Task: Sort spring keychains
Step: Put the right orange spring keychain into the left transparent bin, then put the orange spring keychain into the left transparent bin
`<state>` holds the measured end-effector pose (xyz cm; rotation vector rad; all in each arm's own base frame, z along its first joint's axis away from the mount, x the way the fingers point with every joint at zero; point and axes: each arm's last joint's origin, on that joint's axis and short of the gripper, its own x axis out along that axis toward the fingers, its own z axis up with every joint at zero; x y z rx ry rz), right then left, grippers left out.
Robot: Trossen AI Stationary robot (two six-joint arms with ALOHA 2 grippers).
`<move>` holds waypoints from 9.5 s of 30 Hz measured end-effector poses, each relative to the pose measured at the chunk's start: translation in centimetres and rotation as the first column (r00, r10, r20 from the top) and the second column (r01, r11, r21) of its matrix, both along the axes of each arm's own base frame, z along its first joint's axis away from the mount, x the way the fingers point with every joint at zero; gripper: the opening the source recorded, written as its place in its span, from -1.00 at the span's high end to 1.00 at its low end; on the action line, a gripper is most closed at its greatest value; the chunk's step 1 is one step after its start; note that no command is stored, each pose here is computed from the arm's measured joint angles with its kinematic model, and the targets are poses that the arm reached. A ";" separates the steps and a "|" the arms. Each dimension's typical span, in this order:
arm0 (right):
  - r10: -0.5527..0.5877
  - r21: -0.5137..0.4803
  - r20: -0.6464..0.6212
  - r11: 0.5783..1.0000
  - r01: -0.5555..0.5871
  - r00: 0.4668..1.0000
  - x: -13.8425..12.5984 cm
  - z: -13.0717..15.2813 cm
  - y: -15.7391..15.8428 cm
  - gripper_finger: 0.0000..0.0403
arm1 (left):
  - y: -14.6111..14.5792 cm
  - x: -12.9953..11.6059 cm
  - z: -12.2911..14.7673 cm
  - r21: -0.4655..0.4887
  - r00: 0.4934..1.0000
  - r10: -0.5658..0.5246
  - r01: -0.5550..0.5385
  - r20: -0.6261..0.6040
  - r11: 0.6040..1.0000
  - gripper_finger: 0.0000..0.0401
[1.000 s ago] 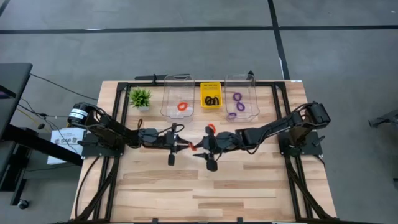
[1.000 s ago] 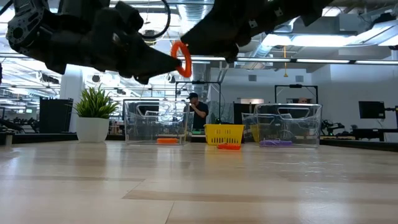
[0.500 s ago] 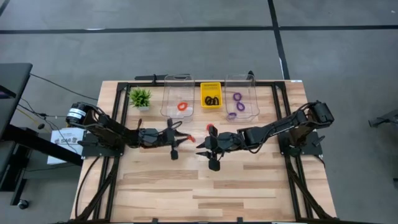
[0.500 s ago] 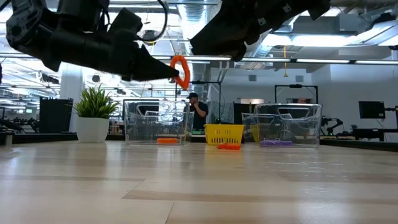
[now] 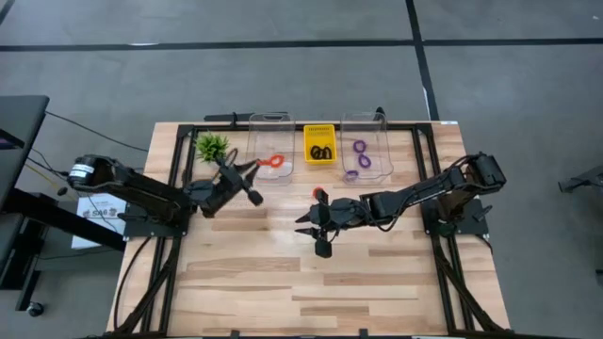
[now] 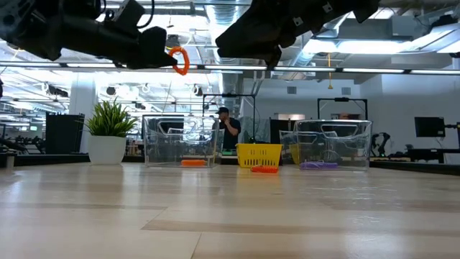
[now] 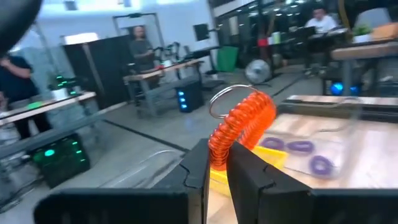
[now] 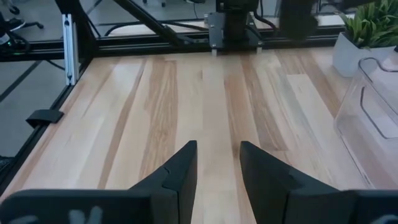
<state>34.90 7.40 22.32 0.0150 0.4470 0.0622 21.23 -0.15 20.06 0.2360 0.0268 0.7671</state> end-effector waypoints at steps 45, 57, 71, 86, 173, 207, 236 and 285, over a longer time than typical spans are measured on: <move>0.016 -0.023 -0.006 1.000 -0.016 1.000 0.0 -0.1 0.1 0.44 | 8.0 -0.3 -1.8 -0.312 0.998 0.047 -0.061 -0.052 0.948 0.51; 0.009 -0.015 -0.023 1.000 -0.010 1.000 -0.1 -0.2 0.1 0.44 | 7.8 -0.3 -2.2 -0.327 0.995 0.039 -0.066 -0.088 0.943 0.24; -0.383 -0.176 -0.292 0.922 0.344 0.876 -1.9 -2.8 -3.3 0.44 | 2.2 -0.3 -3.4 -0.183 0.959 -0.231 0.201 -0.162 0.962 0.27; -0.486 -0.267 -0.450 0.874 0.406 0.749 -0.4 -9.4 -7.1 0.44 | -2.6 -0.3 -3.0 -0.166 0.748 -0.656 0.638 -0.095 0.752 0.30; -0.096 -0.413 -0.154 0.911 0.024 0.984 5.4 0.1 7.9 0.86 | -3.3 1.0 -4.4 -0.201 0.577 -0.800 0.774 -0.166 0.600 0.30; -0.038 -0.357 -0.177 0.934 -0.028 0.984 5.4 0.0 8.1 0.88 | -8.0 2.2 -2.4 0.137 0.624 -0.702 0.772 -0.343 0.620 0.30; -0.038 -0.357 -0.173 0.934 -0.027 0.984 5.4 0.1 8.1 0.87 | -8.4 2.2 -2.6 0.114 0.539 -0.769 0.837 -0.345 0.535 0.30; -0.038 -0.349 -0.174 0.937 -0.025 0.984 5.4 0.1 8.1 0.84 | -8.5 2.1 -2.4 0.106 0.511 -0.799 0.856 -0.318 0.505 0.82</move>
